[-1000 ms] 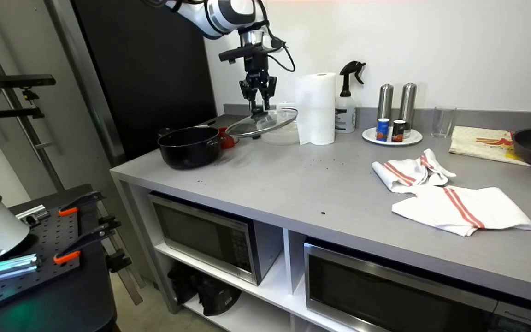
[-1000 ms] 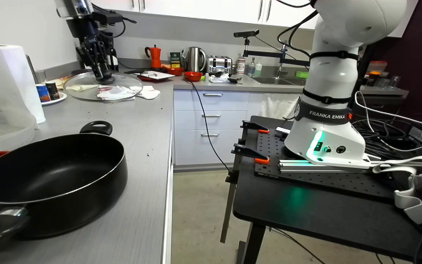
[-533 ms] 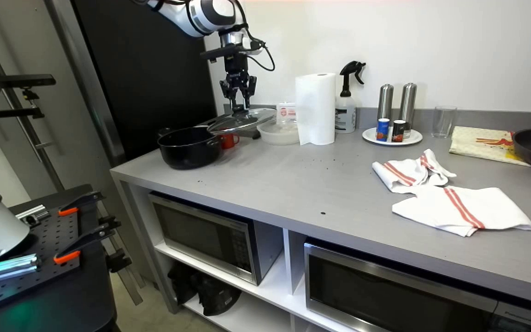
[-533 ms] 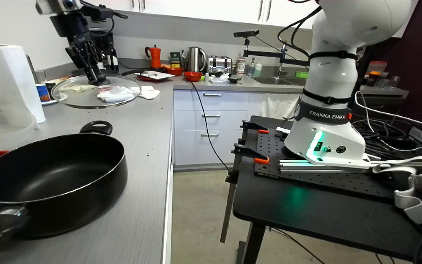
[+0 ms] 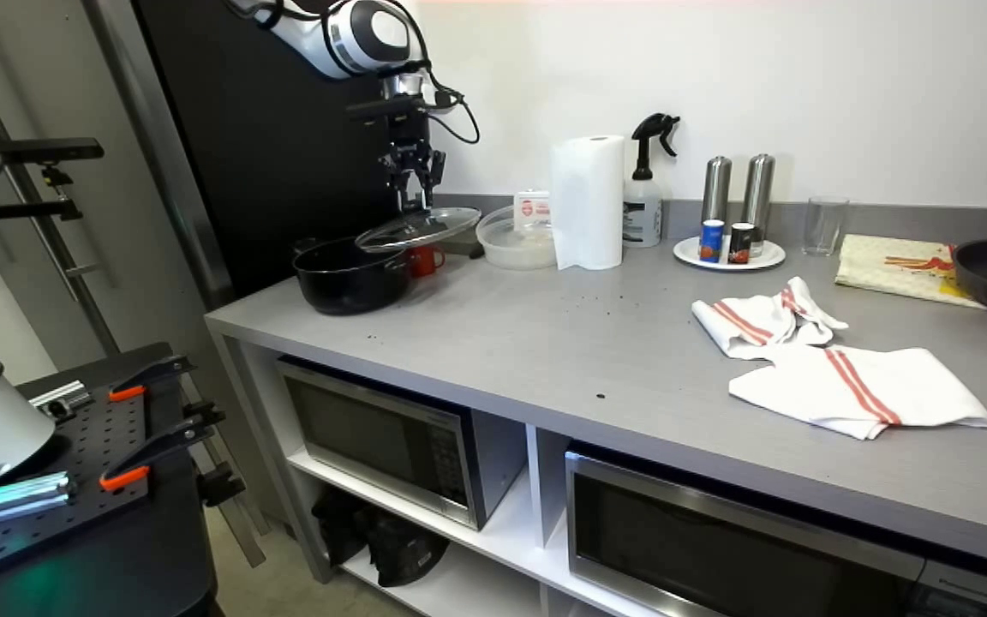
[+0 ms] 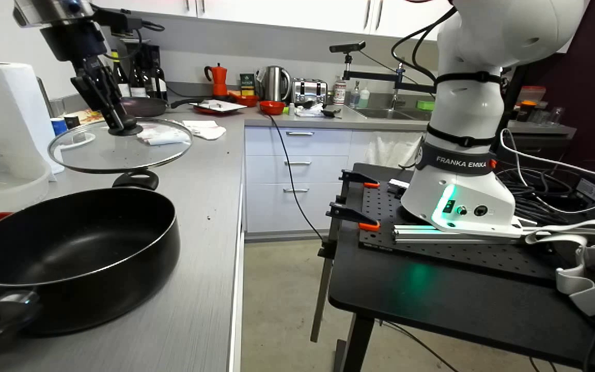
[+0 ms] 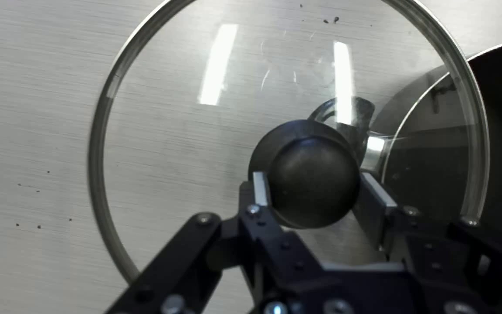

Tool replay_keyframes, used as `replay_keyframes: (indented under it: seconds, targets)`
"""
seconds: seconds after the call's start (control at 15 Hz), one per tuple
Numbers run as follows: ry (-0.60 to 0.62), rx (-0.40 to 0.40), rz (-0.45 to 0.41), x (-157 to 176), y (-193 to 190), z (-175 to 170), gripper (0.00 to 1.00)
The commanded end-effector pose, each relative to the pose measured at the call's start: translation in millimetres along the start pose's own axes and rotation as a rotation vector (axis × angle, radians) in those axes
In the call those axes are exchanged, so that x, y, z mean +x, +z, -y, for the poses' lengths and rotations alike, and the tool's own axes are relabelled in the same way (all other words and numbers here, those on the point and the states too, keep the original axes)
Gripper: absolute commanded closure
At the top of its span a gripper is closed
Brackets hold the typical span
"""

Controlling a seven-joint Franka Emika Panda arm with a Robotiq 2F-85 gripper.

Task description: Put the lid on the pot

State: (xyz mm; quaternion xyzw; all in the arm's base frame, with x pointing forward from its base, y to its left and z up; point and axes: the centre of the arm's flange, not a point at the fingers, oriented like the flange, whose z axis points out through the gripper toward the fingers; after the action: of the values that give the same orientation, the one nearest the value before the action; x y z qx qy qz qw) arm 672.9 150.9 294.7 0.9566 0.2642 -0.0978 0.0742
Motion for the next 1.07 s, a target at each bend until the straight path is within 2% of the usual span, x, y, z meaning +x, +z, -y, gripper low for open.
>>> replay_keyframes:
  seconds: [0.0, 0.4, 1.0]
  targets:
    - [-0.065, -0.026, 0.012, -1, -9, 31, 0.75]
    - [-0.154, -0.036, 0.027, 12, -2, 80, 0.75]
    - [-0.300, -0.090, 0.098, 34, 34, 156, 0.75]
